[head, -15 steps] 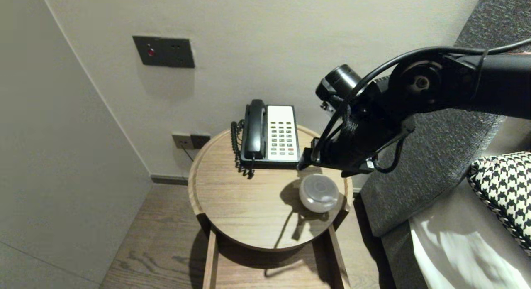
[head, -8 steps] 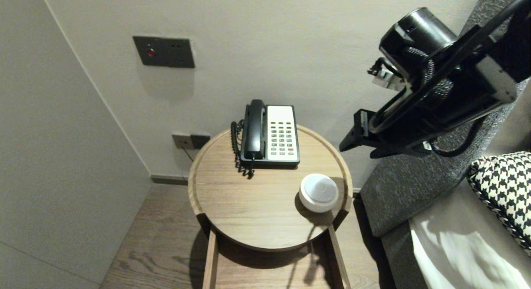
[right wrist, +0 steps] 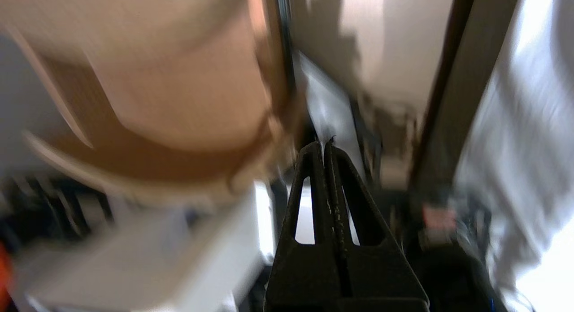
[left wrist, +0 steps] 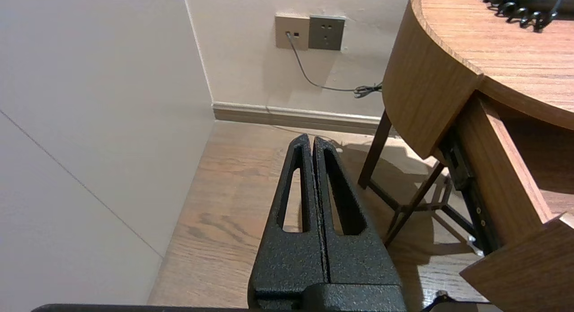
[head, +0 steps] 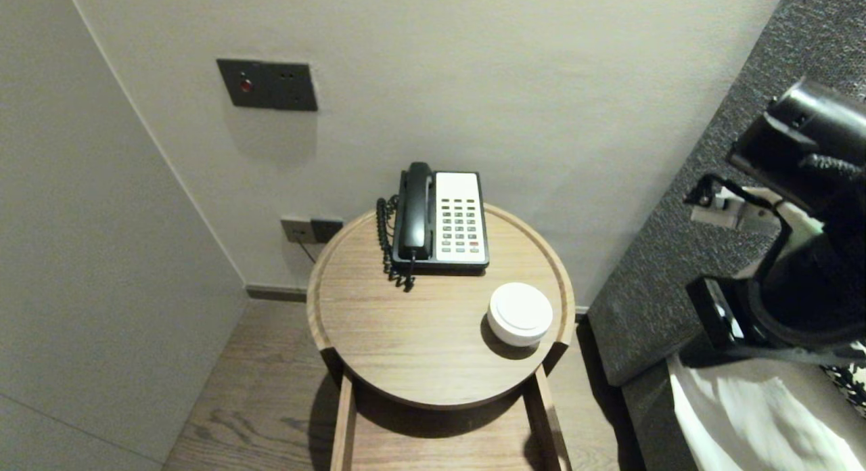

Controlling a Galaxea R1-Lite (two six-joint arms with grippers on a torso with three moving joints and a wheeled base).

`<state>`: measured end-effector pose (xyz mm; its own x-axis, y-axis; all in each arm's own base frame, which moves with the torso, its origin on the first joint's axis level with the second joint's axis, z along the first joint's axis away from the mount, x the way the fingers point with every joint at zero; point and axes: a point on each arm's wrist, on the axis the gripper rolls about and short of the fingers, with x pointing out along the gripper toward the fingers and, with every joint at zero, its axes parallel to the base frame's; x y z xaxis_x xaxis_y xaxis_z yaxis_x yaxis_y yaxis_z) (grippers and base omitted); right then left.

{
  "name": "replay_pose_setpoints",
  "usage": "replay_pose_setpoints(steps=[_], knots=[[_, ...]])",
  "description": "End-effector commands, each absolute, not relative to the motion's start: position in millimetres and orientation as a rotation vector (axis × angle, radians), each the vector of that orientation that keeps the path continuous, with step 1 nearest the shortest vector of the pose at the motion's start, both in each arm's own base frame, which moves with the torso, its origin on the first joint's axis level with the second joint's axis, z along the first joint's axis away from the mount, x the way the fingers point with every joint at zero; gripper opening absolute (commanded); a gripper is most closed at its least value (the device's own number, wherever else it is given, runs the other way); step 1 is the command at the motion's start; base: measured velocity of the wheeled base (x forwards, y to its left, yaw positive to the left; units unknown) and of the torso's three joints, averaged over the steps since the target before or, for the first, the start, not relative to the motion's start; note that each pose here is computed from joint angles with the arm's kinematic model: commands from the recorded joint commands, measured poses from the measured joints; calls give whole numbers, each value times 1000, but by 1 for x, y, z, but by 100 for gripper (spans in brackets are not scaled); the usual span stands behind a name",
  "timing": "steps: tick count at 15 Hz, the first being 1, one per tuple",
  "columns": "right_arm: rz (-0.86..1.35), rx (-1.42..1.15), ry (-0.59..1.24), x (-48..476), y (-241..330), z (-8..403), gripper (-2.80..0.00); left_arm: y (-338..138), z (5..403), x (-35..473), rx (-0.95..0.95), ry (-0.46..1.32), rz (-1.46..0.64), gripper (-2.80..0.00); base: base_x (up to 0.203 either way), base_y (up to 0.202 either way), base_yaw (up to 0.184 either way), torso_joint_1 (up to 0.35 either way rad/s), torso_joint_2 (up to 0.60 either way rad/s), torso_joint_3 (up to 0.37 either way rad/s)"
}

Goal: Close the nightstand drawer

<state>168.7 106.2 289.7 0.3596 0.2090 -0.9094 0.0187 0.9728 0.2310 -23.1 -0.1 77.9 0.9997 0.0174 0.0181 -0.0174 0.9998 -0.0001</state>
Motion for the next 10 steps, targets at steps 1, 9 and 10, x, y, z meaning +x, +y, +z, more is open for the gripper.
replay_pose_setpoints(steps=[1,9,10], knots=[[134,187,1302,137,91,267,-280,0,78,-23,0,-20,18,-280,0,0,0,0,0,0],[326,88,1461,88,89,191,-280,0,78,-23,0,-20,18,-280,0,0,0,0,0,0],[340,80,1464,88,91,186,-280,0,78,-23,0,-20,18,-280,0,0,0,0,0,0]])
